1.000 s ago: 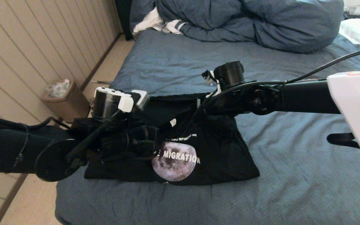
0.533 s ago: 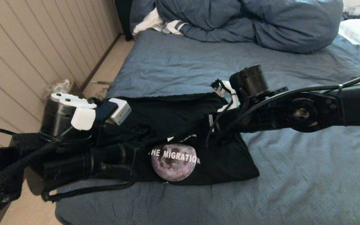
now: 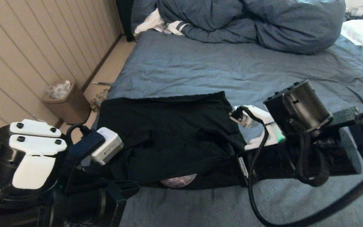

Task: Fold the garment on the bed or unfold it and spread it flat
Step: Fold the black T-shirt

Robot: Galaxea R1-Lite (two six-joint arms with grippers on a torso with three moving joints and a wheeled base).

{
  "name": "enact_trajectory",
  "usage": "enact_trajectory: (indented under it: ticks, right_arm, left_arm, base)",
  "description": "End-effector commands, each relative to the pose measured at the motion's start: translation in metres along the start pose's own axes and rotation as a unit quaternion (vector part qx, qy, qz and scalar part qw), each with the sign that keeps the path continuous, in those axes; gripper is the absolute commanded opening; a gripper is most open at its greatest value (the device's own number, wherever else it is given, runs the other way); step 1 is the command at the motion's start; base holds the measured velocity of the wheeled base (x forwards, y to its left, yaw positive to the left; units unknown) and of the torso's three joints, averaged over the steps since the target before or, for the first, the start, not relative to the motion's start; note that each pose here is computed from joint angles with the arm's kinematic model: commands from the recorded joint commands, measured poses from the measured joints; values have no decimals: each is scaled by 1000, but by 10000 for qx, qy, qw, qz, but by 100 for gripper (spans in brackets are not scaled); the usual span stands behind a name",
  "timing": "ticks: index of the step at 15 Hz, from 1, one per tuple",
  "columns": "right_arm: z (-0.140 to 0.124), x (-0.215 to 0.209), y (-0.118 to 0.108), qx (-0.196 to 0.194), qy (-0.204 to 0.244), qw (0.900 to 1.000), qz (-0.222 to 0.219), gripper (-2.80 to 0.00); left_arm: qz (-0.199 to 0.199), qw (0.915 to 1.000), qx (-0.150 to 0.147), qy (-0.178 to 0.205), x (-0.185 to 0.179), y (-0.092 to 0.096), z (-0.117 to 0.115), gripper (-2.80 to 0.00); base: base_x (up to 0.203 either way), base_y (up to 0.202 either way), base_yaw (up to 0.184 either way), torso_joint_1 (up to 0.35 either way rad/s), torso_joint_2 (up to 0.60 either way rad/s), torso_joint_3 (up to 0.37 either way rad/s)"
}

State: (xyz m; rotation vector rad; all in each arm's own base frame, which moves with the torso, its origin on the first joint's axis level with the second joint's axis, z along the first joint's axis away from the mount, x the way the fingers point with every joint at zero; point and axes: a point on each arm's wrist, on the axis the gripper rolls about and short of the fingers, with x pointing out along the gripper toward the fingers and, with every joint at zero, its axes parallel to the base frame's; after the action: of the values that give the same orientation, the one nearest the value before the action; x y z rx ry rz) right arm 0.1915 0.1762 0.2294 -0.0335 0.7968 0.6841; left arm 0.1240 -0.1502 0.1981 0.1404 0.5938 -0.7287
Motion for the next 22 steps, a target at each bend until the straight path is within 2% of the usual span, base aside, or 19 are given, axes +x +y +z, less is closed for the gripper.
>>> enact_trajectory:
  ticks: [1,3,8,11,15,17,19,20,22]
  right_arm:
    - [-17,-22,8,-129,61,9998,147,-280]
    - [-35,-34,12,-258,347,9988,217,-280]
    - [-76,-60,12,-508,804,9949,338,-280]
    - [-90,-67,19,-750,1093,9898,517,-280]
    - [-96,-69,21,-848,1162,9879,580,-280]
    - [-90,-71,22,-820,1005,9898,583,-280]
    - [-73,-77,22,-741,657,9939,482,-280]
    - [-59,-81,18,-644,403,9966,332,-280]
    - [-28,-84,2,-500,-64,9987,-90,-280]
  left_arm:
    - [-186,9998,83,18,-18,-5,-6,-280]
    - [-393,9989,75,263,-32,-12,-14,-280]
    - [-513,9966,129,632,-41,-14,-30,-280]
    - [-836,9928,195,835,-45,-28,-33,-280]
    - [-957,9911,262,885,-48,-32,-34,-280]
    - [-935,9929,242,701,-51,-33,-27,-280]
    - [-729,9971,96,197,-59,-32,-1,-280]
    - [-434,9990,-72,-91,-61,-25,15,-280]
    - [228,9974,-286,-627,-65,-2,48,-280]
  base:
    - [0,0,0,0,0,0]
    - [0,0,0,0,0,0]
    - [0,0,0,0,0,0]
    - [0,0,0,0,0,0]
    - [0,0,0,0,0,0]
    - [0,0,0,0,0,0]
    - [0,0,0,0,0,0]
    - [0,0,0,0,0,0]
    - [0,0,0,0,0,0]
